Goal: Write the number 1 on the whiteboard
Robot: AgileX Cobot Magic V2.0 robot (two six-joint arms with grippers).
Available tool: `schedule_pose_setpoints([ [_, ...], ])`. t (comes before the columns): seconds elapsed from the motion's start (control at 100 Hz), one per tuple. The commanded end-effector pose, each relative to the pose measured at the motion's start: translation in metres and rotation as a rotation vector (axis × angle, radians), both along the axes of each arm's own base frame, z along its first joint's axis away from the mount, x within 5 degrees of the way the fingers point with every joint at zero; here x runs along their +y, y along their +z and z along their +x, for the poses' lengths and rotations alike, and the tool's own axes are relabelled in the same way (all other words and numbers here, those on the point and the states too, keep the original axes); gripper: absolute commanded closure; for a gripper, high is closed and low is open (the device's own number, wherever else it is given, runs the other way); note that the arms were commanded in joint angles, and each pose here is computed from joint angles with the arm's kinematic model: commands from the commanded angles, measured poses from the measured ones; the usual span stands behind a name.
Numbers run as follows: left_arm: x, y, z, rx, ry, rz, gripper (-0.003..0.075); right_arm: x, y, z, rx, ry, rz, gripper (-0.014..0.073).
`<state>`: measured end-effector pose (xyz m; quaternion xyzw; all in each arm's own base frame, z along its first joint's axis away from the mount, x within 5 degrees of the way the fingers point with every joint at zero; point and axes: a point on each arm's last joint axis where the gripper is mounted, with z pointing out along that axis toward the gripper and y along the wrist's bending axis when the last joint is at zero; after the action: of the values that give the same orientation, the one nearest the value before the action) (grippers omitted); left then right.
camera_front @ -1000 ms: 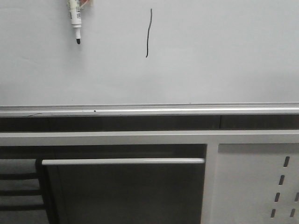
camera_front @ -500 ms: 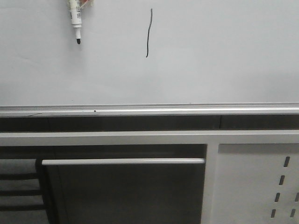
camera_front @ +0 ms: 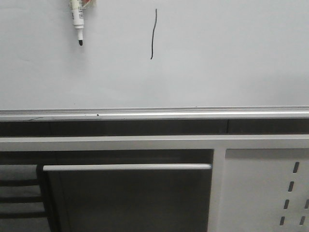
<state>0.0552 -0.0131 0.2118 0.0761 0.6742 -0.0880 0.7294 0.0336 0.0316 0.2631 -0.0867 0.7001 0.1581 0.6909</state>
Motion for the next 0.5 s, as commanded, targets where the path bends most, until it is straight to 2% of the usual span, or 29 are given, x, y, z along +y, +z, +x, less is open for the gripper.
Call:
schedule_pose_setpoints([
  [0.0,0.0028,-0.0053,-0.0010,-0.062,0.035,-0.060,0.0741,-0.0026,0.0109,-0.0002,-0.048,-0.033,0.027,0.0660],
  [0.1,0.0024,-0.0111,-0.0002,0.001,0.036,-0.041,0.0741,-0.0024,0.0107,0.0000,-0.044,-0.031,0.026,0.0660],
  [0.49,0.0013,-0.0107,-0.0005,0.001,0.017,-0.036,0.0741,-0.0022,0.0105,0.0000,-0.043,-0.029,0.025,0.0660],
])
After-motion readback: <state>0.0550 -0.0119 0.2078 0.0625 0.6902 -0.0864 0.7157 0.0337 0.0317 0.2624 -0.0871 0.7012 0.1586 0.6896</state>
